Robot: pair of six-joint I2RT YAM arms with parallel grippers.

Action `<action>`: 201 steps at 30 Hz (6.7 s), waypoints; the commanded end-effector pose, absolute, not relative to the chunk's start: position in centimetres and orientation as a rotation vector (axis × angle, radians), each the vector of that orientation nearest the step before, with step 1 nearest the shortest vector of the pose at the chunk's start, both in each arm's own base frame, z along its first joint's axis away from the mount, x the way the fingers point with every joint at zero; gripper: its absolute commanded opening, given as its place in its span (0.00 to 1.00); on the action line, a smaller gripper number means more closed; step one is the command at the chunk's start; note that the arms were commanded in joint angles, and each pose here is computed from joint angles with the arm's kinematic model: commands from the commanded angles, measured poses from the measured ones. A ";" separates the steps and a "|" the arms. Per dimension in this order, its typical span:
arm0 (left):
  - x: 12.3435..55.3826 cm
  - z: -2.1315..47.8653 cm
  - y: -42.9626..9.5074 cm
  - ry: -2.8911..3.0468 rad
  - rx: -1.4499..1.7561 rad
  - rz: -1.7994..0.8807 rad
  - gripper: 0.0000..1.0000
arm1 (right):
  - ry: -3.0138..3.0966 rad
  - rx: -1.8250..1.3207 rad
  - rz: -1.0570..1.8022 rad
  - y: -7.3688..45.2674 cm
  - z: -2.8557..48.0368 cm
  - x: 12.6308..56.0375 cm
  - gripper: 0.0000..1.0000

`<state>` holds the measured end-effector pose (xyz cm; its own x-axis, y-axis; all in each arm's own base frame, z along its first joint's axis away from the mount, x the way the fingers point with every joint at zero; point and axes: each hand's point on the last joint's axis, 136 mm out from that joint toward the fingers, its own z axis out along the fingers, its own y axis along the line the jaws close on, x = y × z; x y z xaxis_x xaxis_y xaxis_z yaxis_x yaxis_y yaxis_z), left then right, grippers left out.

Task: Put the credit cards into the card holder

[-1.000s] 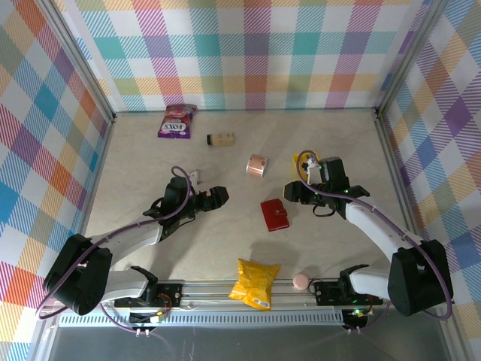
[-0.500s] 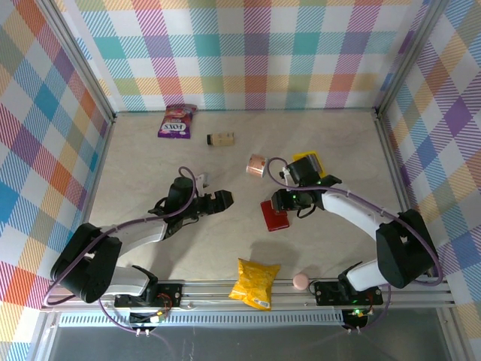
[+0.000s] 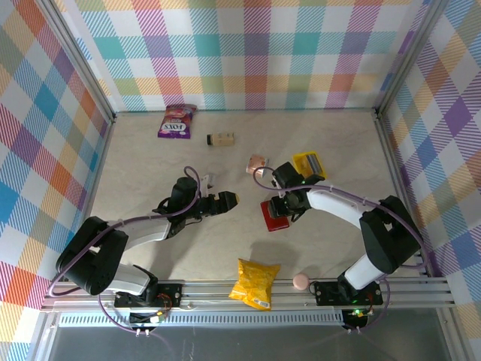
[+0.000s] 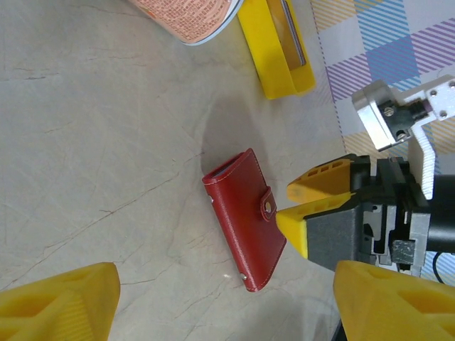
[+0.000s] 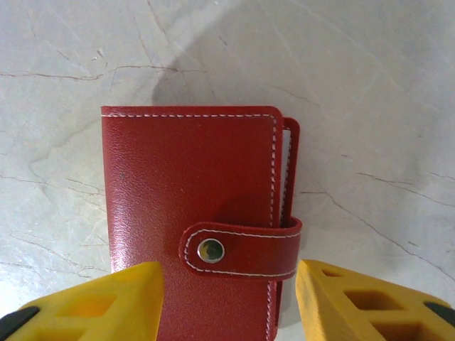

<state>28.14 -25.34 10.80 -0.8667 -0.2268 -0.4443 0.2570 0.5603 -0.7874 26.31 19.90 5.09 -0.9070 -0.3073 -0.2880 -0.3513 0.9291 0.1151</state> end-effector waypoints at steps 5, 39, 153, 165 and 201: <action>27.7 11.3 -25.8 2.266 0.053 -1.298 0.78 | 2.818 -0.543 0.181 20.5 4.9 26.9 0.53; 27.6 11.4 -25.7 2.269 0.072 -1.262 0.78 | 2.727 -0.419 0.636 23.2 7.9 26.5 0.00; 26.8 7.4 -29.1 2.577 0.160 -0.431 0.76 | 2.922 -0.173 0.426 19.0 2.3 27.0 0.14; 25.4 9.5 -28.0 2.531 0.241 -0.690 0.75 | 2.761 -0.224 0.552 20.0 6.7 27.5 0.34; 25.3 7.7 -29.5 2.497 -0.064 -1.408 0.61 | 2.897 -0.328 0.883 26.6 5.2 26.7 0.40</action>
